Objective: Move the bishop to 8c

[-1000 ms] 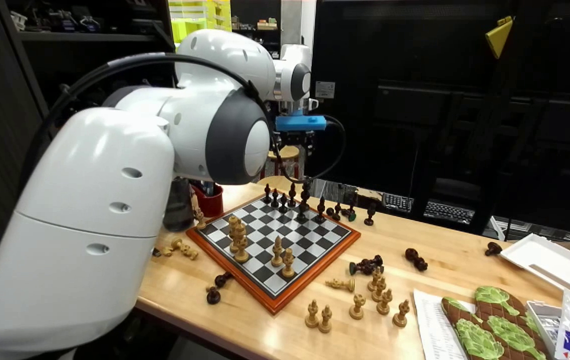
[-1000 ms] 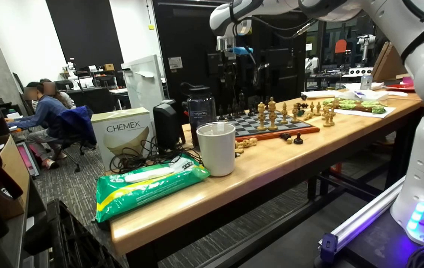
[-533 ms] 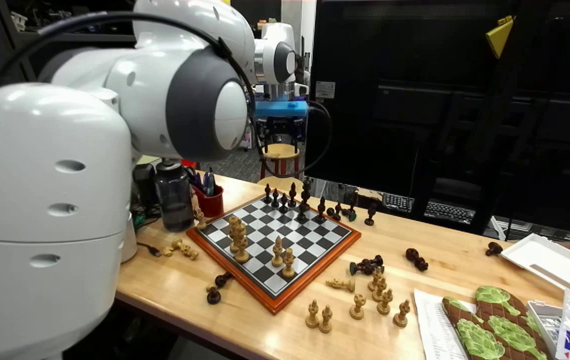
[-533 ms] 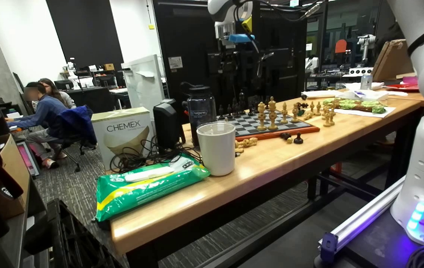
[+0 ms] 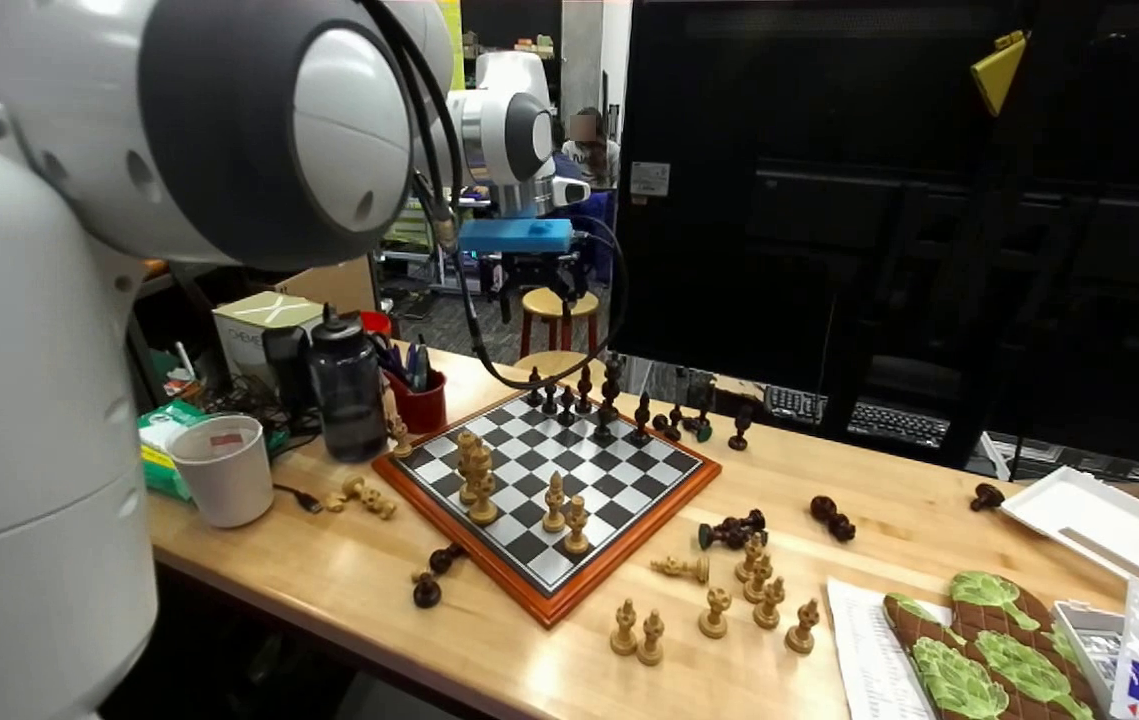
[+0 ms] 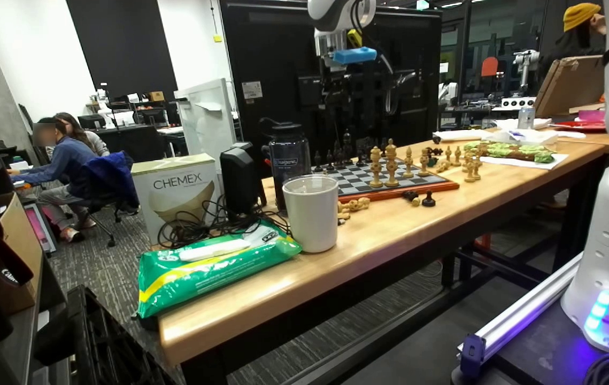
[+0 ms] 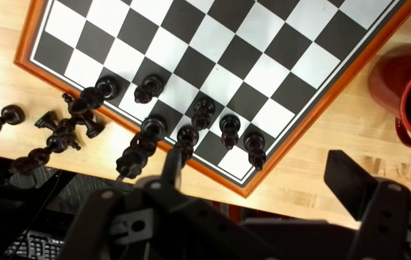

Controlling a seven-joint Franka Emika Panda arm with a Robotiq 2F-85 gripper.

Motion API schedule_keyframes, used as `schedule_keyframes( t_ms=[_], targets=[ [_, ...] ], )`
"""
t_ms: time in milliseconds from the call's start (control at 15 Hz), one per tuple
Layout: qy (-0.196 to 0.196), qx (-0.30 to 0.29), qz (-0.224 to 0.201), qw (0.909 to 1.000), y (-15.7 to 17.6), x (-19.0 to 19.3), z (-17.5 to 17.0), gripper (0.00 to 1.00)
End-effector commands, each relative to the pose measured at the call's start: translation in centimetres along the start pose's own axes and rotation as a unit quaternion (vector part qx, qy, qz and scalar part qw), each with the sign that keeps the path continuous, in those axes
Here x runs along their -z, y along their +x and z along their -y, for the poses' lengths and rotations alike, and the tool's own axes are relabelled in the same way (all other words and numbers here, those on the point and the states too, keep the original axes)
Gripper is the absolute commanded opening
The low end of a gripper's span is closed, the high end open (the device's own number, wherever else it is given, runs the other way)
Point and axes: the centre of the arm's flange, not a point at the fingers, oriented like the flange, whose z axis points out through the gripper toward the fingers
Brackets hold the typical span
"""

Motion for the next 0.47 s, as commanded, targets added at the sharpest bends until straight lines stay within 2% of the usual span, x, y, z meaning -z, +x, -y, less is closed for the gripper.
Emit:
schedule_keyframes(
  t_ms=[0,67,400],
  targets=[
    [-0.030,-0.013,-0.010,0.9994,-4.8,0.0,1.5,1.00],
    [-0.012,-0.005,0.000,0.9999,-1.5,-0.3,0.7,1.00],
    [-0.013,-0.006,0.002,0.9999,-1.7,-0.7,0.7,1.00]
  ],
)
